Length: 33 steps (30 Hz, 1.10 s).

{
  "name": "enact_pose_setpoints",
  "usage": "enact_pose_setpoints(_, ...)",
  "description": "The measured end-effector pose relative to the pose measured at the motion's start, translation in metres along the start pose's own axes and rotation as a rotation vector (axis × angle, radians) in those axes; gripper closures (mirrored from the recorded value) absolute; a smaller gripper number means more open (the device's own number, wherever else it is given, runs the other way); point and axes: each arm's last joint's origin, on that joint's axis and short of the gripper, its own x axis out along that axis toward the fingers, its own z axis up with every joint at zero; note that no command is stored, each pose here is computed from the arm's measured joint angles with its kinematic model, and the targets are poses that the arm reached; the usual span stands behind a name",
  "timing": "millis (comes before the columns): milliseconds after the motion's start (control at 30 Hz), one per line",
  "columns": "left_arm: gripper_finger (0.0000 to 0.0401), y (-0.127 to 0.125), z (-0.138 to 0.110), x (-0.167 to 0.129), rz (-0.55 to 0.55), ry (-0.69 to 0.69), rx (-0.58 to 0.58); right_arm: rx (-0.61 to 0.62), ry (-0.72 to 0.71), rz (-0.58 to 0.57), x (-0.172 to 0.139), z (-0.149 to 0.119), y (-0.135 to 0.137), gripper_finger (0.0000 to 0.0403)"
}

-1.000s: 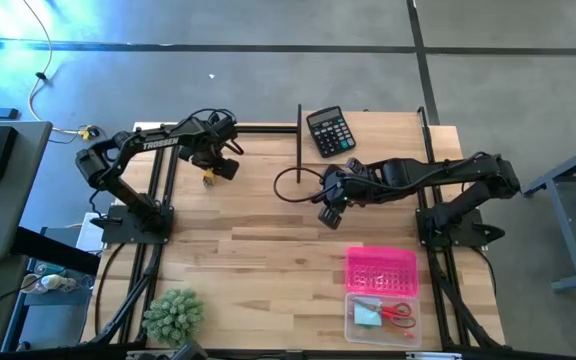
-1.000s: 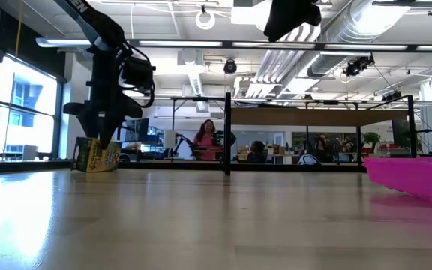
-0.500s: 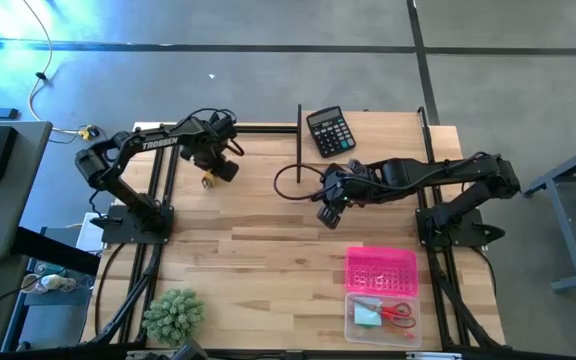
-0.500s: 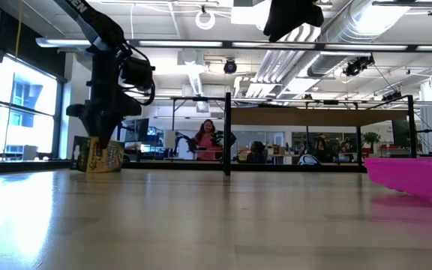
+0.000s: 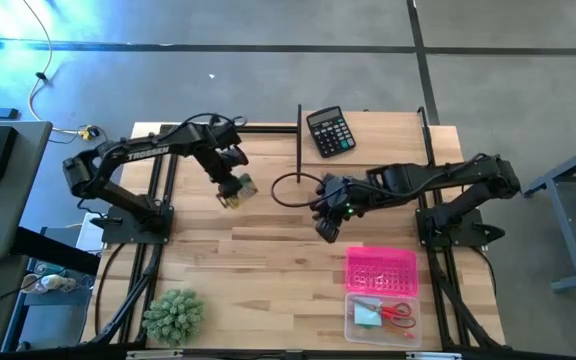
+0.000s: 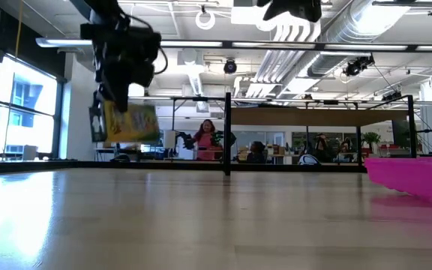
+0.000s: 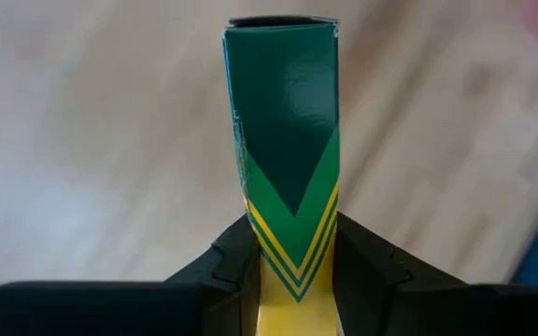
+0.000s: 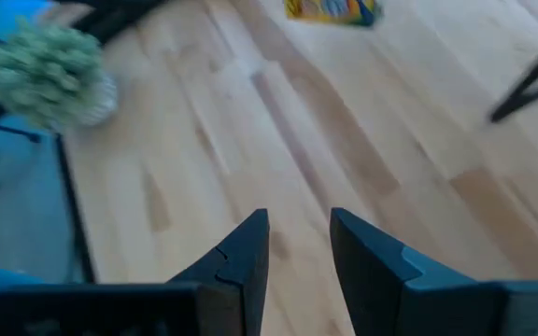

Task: Pack school essentials
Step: Put the yellow crayon box into the supply box

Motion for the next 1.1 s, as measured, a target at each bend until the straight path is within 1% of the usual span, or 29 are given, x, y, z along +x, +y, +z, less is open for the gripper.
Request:
enact_pose_setpoints(167,0.0309,-0.039,0.000,-0.008,-0.115,-0.021,0.188,0.031,-0.058,0.112,-0.001,0.004,0.013,0.0295)
enact_pose_setpoints(267,0.0309,-0.064,0.000,-0.012,-0.172,-0.028,0.297,0.037,-0.117,0.182,-0.003,0.009,0.020,0.0295)
enact_pose_setpoints(433,0.0309,-0.105,-0.001,-0.017,-0.230,-0.071,0.488,0.044,-0.222,0.271,-0.007,0.018,0.030,0.0292)
enact_pose_setpoints(533,0.0309,-0.128,-0.005,-0.019,-0.265,-0.094,0.587,0.049,-0.259,0.311,-0.009,0.021,0.034,0.0278)
enact_pose_setpoints(667,0.0308,-0.153,-0.011,-0.022,-0.307,-0.117,0.682,0.044,-0.279,0.347,-0.011,0.023,0.036,0.0243)
enact_pose_setpoints(867,0.0308,-0.183,-0.017,-0.026,-0.384,-0.186,0.731,0.014,-0.280,0.341,-0.010,0.023,0.036,0.0185)
enact_pose_setpoints(1000,0.0309,-0.196,-0.018,-0.028,-0.423,-0.235,0.702,0.004,-0.261,0.368,-0.011,0.022,0.037,0.0165)
enact_pose_setpoints(1100,0.0309,-0.201,-0.017,-0.029,-0.421,-0.280,0.655,-0.019,-0.224,0.419,-0.011,0.021,0.038,0.0162)
